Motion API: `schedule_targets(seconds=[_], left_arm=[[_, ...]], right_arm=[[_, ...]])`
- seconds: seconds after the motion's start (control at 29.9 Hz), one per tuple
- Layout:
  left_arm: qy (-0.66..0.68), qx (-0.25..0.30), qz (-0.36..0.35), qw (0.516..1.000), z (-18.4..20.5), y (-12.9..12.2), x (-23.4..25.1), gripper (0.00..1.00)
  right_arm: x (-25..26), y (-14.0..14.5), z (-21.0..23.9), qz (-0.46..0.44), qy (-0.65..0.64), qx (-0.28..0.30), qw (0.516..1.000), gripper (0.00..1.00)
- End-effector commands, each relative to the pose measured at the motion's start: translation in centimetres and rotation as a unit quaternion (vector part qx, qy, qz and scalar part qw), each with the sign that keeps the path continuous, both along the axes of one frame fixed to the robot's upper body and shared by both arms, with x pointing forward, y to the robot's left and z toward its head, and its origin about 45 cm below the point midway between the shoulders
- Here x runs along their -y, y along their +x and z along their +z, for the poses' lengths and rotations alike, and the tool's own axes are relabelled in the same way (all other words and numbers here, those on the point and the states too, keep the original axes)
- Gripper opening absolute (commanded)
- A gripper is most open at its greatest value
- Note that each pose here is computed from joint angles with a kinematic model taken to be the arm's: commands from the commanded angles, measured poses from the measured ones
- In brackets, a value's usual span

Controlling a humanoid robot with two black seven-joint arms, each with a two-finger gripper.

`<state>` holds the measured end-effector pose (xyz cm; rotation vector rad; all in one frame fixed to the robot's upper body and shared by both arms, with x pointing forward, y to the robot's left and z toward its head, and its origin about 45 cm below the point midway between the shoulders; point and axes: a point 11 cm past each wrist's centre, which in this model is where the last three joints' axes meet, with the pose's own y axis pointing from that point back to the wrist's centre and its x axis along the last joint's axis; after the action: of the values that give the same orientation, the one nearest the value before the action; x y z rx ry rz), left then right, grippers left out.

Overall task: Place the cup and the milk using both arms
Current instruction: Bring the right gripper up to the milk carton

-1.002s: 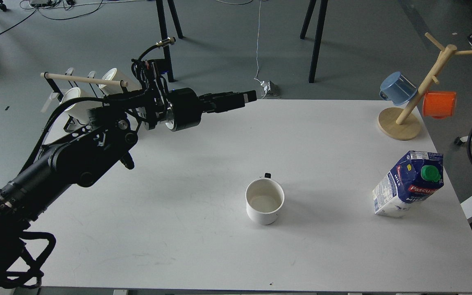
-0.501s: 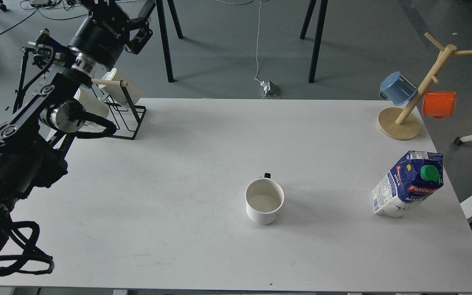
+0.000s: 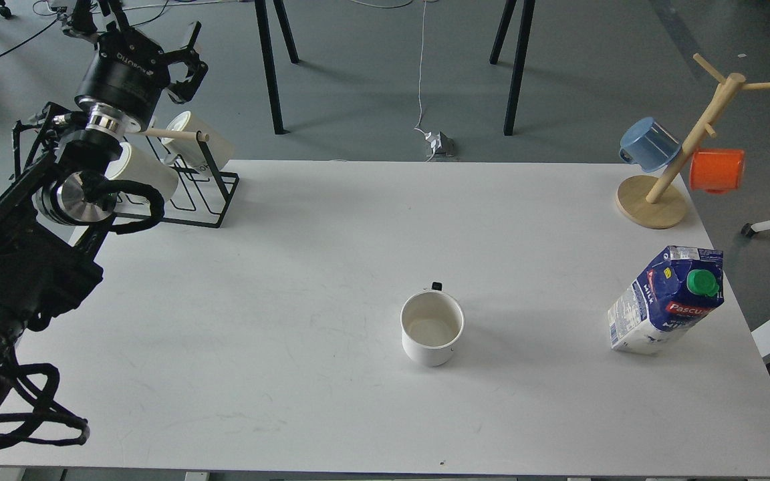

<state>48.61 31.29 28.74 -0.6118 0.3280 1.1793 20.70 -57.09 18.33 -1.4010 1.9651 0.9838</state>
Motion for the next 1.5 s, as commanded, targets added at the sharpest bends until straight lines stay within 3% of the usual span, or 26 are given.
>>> schedule_targets(seconds=[0.0, 0.1, 0.53, 0.7, 0.97, 1.47], left_arm=[[0.007, -0.016, -0.003, 1.0, -0.2, 0.0, -0.4, 1.0], [0.01, -0.02, -0.006, 1.0, -0.3, 0.0, -0.5, 1.0], [0.031, -0.033, 0.001, 0.999, -1.2, -0.5, -2.0, 1.0], [0.036, -0.039, 0.008, 0.999, -1.4, -0.4, -2.6, 1.0], [0.049, -0.069, -0.013, 0.996, -2.2, -0.5, -2.3, 1.0], [0.059, -0.068, -0.003, 0.996, -1.7, -0.6, -3.7, 1.0]], right_arm=[[-1.3, -3.4, -2.9, -0.004, 0.029, -0.041, 0.999, 0.99], [-4.6, -5.7, -6.1, -0.008, 0.084, -0.055, 0.995, 0.99], [-13.7, -7.4, -12.4, 0.011, 0.177, -0.059, 0.982, 0.98], [-16.5, -7.1, -13.5, 0.014, 0.204, -0.049, 0.978, 0.99], [-18.8, -4.3, -13.1, 0.034, 0.219, -0.017, 0.975, 0.99], [-18.9, -3.1, -12.1, 0.04, 0.21, 0.005, 0.977, 0.99]])
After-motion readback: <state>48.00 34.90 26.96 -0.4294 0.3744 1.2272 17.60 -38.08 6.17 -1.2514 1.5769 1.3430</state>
